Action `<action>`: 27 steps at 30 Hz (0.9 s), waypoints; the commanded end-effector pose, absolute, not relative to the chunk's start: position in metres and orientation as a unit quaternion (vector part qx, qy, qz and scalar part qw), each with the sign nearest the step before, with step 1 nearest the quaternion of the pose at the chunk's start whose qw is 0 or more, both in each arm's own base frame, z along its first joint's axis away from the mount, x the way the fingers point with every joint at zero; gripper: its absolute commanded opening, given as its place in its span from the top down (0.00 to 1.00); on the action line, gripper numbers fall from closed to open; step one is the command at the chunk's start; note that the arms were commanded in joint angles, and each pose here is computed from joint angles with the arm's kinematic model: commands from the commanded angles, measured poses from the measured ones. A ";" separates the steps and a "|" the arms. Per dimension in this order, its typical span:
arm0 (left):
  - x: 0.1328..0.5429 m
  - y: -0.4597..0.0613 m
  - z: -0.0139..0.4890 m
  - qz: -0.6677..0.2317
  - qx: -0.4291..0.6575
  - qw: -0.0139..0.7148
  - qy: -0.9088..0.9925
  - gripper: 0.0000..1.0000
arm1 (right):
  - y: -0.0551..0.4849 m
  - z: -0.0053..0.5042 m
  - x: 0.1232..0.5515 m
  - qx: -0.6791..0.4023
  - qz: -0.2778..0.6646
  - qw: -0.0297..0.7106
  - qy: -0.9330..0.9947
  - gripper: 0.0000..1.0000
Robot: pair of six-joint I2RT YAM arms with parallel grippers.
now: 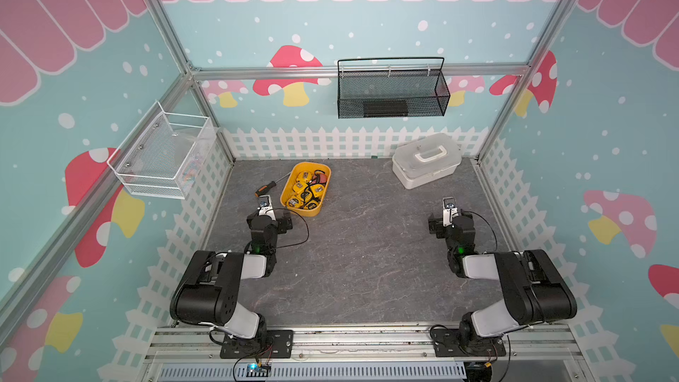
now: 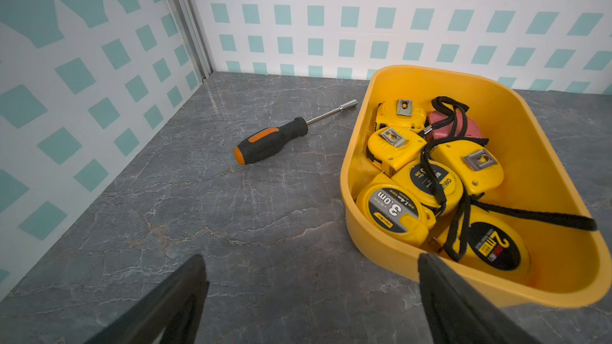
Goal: Take the tape measure out of the storage box
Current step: Move the storage box to the center of the board.
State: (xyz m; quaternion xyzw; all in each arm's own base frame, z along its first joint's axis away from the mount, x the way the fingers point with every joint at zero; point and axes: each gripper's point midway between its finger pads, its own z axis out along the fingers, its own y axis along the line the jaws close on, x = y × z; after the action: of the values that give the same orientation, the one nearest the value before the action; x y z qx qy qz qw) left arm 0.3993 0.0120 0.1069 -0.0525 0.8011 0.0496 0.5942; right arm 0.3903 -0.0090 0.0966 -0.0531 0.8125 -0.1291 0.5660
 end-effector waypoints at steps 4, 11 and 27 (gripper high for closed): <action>0.404 0.012 0.115 0.044 -0.050 0.602 0.796 0.01 | -0.008 0.098 0.390 -0.050 -0.126 0.570 0.811 0.01; 0.404 0.012 0.114 0.044 -0.051 0.602 0.796 0.01 | -0.008 0.098 0.390 -0.050 -0.126 0.570 0.811 0.01; 0.404 0.012 0.114 0.044 -0.051 0.601 0.796 0.01 | -0.008 0.097 0.391 -0.051 -0.124 0.568 0.812 0.01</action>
State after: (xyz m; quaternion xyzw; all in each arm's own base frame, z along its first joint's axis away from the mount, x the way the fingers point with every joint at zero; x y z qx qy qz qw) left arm 0.3994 0.0110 0.1069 -0.0509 0.8013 0.0472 0.5942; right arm 0.3903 -0.0089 0.0965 -0.0534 0.8126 -0.1288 0.5659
